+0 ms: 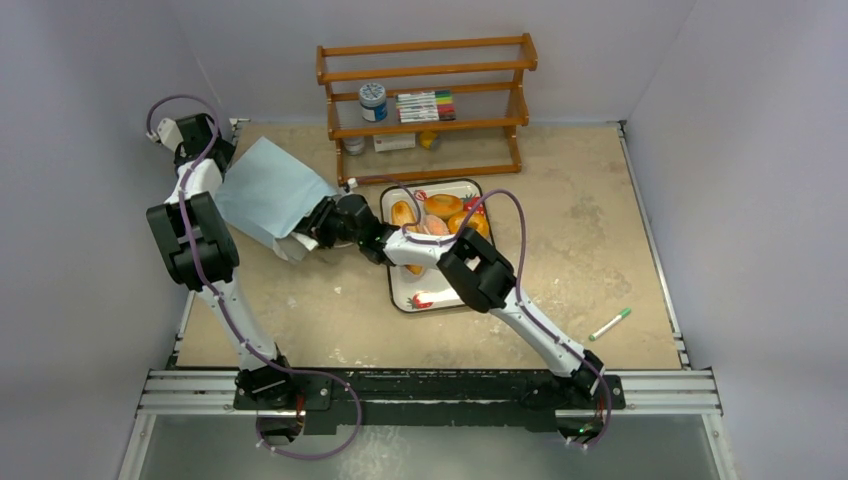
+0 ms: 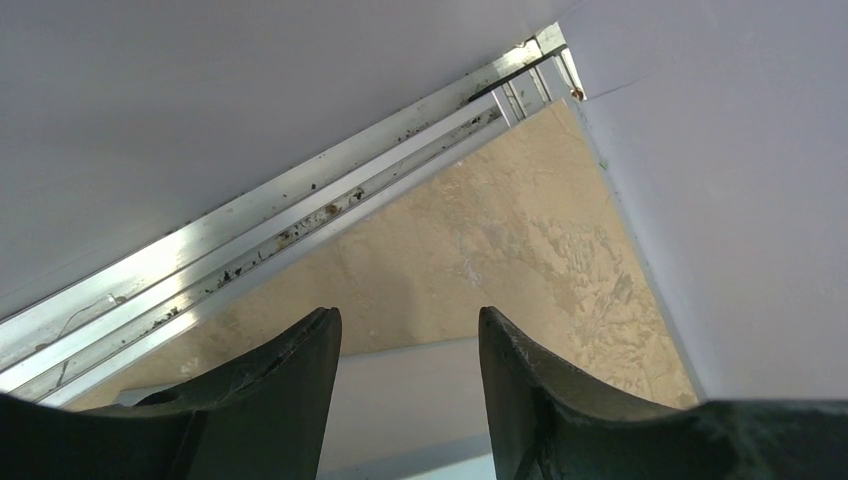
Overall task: Take the fake bread out of the paper bag
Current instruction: Take out the fake bread from the paper bag.
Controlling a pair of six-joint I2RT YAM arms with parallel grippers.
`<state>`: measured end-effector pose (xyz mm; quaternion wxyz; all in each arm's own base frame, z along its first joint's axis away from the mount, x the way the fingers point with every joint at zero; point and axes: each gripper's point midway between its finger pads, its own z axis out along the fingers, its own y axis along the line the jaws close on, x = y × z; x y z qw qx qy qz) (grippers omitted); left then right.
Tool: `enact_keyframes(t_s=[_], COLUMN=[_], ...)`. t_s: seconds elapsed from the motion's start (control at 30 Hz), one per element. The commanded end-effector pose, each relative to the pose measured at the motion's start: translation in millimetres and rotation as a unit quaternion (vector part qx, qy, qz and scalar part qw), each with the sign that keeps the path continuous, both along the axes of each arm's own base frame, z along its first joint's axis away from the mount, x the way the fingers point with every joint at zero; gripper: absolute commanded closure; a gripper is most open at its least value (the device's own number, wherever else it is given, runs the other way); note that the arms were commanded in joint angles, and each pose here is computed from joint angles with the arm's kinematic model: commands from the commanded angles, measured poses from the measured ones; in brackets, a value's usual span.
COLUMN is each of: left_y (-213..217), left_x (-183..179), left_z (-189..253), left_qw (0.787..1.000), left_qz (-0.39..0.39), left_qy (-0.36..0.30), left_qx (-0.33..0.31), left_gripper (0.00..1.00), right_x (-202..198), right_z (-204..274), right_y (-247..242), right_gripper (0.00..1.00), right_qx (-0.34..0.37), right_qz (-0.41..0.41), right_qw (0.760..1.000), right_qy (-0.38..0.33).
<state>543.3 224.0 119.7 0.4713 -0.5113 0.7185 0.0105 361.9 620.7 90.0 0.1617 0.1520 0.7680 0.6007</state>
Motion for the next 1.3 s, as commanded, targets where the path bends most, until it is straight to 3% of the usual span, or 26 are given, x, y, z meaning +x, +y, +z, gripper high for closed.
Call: enact_keyframes(t_s=[0.0, 0.2, 0.33, 0.53, 0.87, 1.27], left_y=[-2.8, -7.6, -12.8, -23.0, -48.4, -43.3], left_x=[4.2, 6.0, 5.4, 5.3, 3.0, -21.9], left_z=[-5.7, -5.2, -6.8, -3.3, 5.9, 98.7], left_qw=[1.000, 1.000, 0.999, 0.999, 0.998, 0.993], left_qz=[-0.008, -0.014, -0.017, -0.018, -0.024, 0.038], left_qy=[-0.011, -0.018, -0.019, -0.023, -0.030, -0.114], left_qx=[-0.012, -0.019, -0.023, -0.030, -0.039, 0.009], left_gripper=[0.48, 0.48, 0.48, 0.48, 0.48, 0.46], right_x=[12.3, 18.0, 18.3, 12.8, -31.2, -97.8], right_z=[37.9, 32.6, 31.4, 56.0, 63.1, 63.3], right_y=[11.2, 19.1, 14.9, -18.7, -88.6, -147.7], right_gripper=[0.63, 0.66, 0.88, 1.00, 1.00, 1.00], right_qx=[0.042, 0.038, 0.038, 0.001, -0.063, -0.133], right_qz=[0.003, 0.007, 0.008, -0.027, -0.039, -0.023], right_qw=[0.999, 0.999, 0.999, 0.998, 0.994, 0.987], right_qy=[-0.026, -0.026, -0.028, -0.064, -0.079, -0.091])
